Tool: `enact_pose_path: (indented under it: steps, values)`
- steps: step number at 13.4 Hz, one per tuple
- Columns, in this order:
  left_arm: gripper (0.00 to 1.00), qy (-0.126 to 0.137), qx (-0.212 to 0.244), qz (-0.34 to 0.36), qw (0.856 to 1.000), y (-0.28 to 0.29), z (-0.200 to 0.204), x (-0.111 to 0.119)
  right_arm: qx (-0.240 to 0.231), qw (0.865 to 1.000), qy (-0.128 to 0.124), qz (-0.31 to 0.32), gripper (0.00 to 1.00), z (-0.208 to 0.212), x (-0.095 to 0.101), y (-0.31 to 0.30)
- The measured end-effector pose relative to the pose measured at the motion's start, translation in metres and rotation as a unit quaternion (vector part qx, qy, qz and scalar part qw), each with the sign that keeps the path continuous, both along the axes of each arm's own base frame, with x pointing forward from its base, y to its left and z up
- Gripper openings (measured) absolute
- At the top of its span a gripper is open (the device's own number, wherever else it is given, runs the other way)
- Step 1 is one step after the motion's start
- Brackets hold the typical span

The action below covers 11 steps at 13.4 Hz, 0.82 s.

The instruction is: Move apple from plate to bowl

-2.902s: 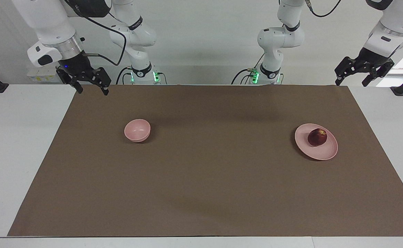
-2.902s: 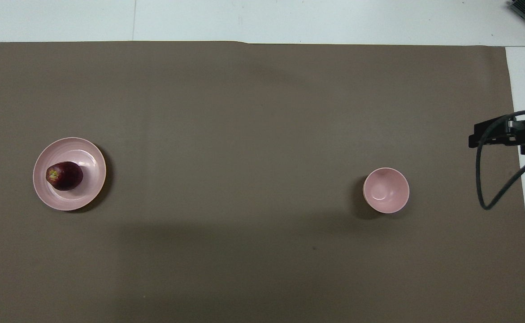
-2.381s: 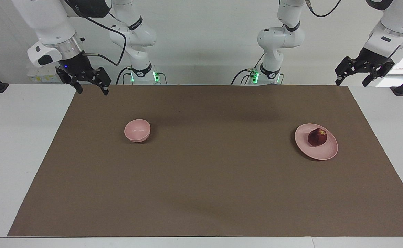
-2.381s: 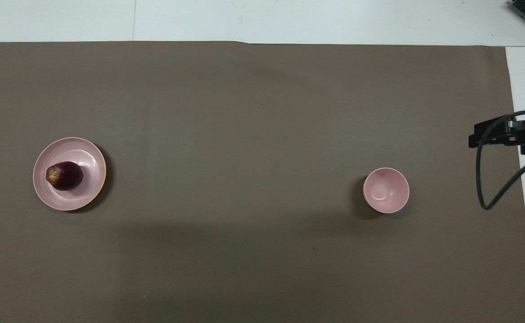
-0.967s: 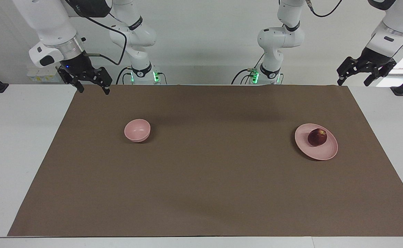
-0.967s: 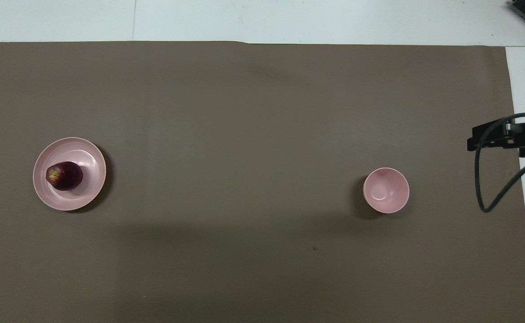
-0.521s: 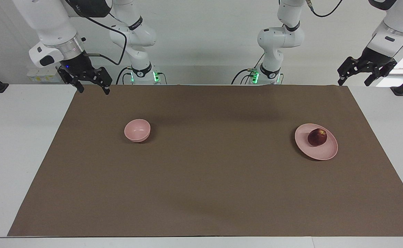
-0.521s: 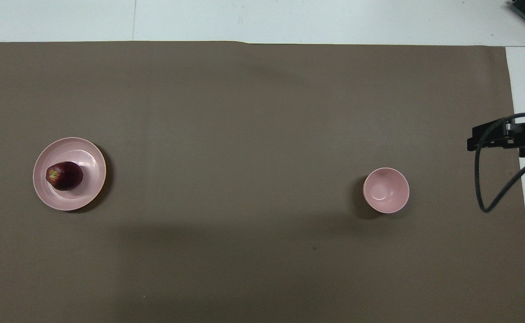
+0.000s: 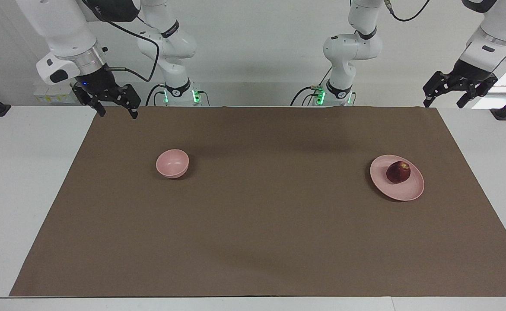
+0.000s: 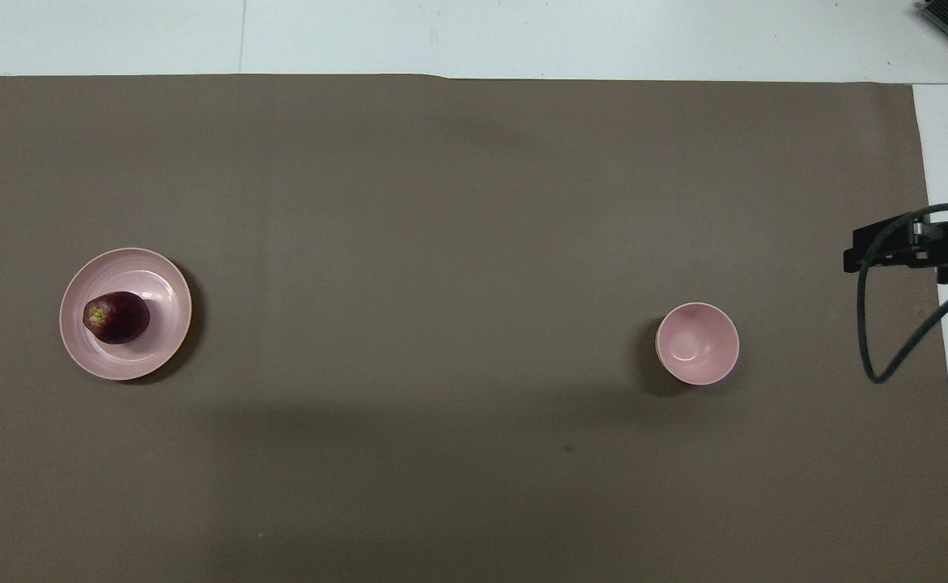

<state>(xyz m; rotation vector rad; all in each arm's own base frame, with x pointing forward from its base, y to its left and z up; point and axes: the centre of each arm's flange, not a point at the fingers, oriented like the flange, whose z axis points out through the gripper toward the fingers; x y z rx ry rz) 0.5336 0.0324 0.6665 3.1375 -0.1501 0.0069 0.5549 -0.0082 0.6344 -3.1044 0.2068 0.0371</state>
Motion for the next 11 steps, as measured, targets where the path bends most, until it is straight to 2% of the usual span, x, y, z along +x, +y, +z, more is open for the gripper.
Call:
enact_pose_path:
  steps: [4, 6, 8, 11]
  values:
    - [1.0, -0.003, 0.0, -0.002, 1.0, -0.001, 0.0, 0.001, 0.0, 1.0, 0.0, 0.0, 1.0, 0.0, 0.0, 0.0]
    - [1.0, -0.015, 0.001, -0.002, 1.0, -0.001, -0.004, 0.005, 0.0, 1.0, 0.0, 0.0, 1.0, 0.0, 0.0, 0.0]
    - [1.0, -0.026, 0.002, -0.005, 1.0, 0.0, -0.019, 0.013, 0.0, 1.0, 0.0, 0.0, 1.0, 0.0, 0.0, 0.0]
    - [1.0, -0.016, 0.002, -0.025, 1.0, 0.002, -0.056, 0.018, 0.0, 1.0, 0.0, 0.0, 1.0, 0.0, 0.0, 0.0]
